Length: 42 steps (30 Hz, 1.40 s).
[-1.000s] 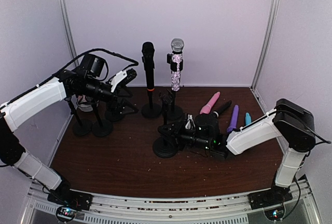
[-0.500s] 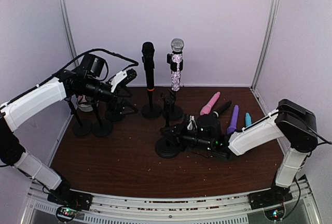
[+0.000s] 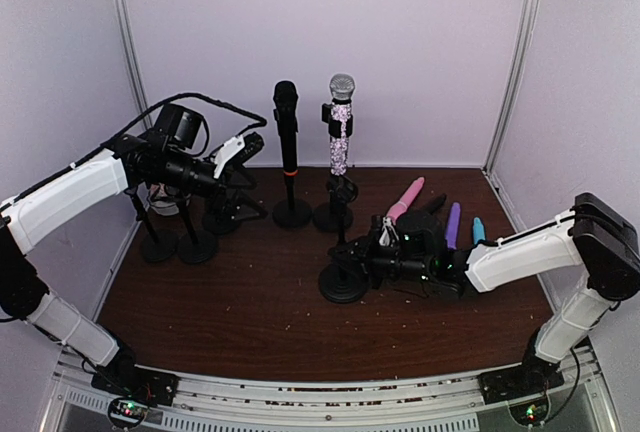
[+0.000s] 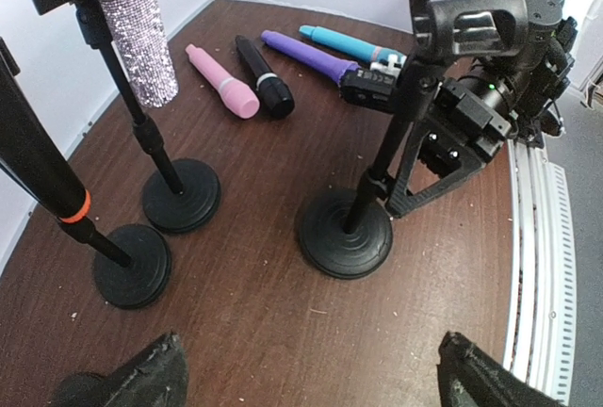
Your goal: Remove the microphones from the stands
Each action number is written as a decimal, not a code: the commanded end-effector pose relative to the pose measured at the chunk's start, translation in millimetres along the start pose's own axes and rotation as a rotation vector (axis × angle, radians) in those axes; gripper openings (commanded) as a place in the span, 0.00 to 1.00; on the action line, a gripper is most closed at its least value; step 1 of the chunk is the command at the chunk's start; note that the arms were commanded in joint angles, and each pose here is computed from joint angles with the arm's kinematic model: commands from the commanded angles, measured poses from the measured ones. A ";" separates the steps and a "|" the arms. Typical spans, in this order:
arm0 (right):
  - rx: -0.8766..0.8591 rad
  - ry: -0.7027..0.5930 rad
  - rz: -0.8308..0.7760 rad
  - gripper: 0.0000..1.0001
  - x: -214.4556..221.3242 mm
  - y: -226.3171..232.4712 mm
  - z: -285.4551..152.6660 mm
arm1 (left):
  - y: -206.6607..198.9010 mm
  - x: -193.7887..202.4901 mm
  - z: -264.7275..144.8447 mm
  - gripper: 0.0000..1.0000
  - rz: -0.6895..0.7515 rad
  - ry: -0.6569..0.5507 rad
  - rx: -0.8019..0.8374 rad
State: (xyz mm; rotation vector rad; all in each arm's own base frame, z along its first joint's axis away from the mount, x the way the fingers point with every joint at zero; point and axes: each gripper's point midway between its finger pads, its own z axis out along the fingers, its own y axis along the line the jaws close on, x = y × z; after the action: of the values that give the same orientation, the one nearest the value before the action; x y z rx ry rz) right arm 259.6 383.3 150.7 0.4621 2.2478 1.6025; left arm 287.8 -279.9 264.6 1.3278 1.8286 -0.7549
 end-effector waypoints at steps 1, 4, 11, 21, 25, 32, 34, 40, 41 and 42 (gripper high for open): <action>0.265 0.039 -0.021 0.00 4.6 -86.0 -11.9 | -7.4 -5.2 10.3 0.93 0.001 -0.032 0.045; 0.293 0.053 -0.019 0.00 5.8 -97.8 -15.0 | -16.2 -5.7 24.5 0.92 0.011 -0.017 0.079; 0.500 0.087 -0.137 0.00 1.6 -115.6 -30.2 | -16.3 -14.4 39.9 0.91 0.009 -0.025 0.093; 0.650 0.082 -0.245 0.00 -10.5 -114.9 -43.1 | -18.5 -7.4 51.6 0.90 0.000 -0.013 0.100; 0.691 0.086 -0.276 0.00 -13.5 -116.5 -46.7 | -17.5 -7.6 50.5 0.89 0.010 -0.011 0.093; 0.767 0.035 -0.441 0.00 -30.3 -94.8 -53.0 | -18.2 -5.6 45.9 0.89 0.031 0.002 0.077; 0.795 0.020 -0.510 0.00 -32.7 -85.6 -53.2 | -18.4 -4.9 44.3 0.89 0.035 0.006 0.072; 0.803 0.010 -0.611 0.00 -27.8 -73.2 -46.6 | -15.3 -4.0 37.6 0.89 0.037 0.013 0.053; 0.796 0.011 -0.617 0.00 -26.6 -72.1 -45.4 | -14.0 -3.7 36.3 0.89 0.035 0.013 0.049; 0.783 0.012 -0.624 0.00 -25.8 -70.0 -44.1 | -13.2 -3.4 35.3 0.89 0.035 0.014 0.045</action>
State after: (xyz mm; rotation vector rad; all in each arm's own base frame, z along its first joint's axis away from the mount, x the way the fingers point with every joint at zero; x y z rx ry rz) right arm 267.4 355.3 147.4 0.0000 2.4942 0.7533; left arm 282.1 -319.7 234.3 1.4001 1.8458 -0.8079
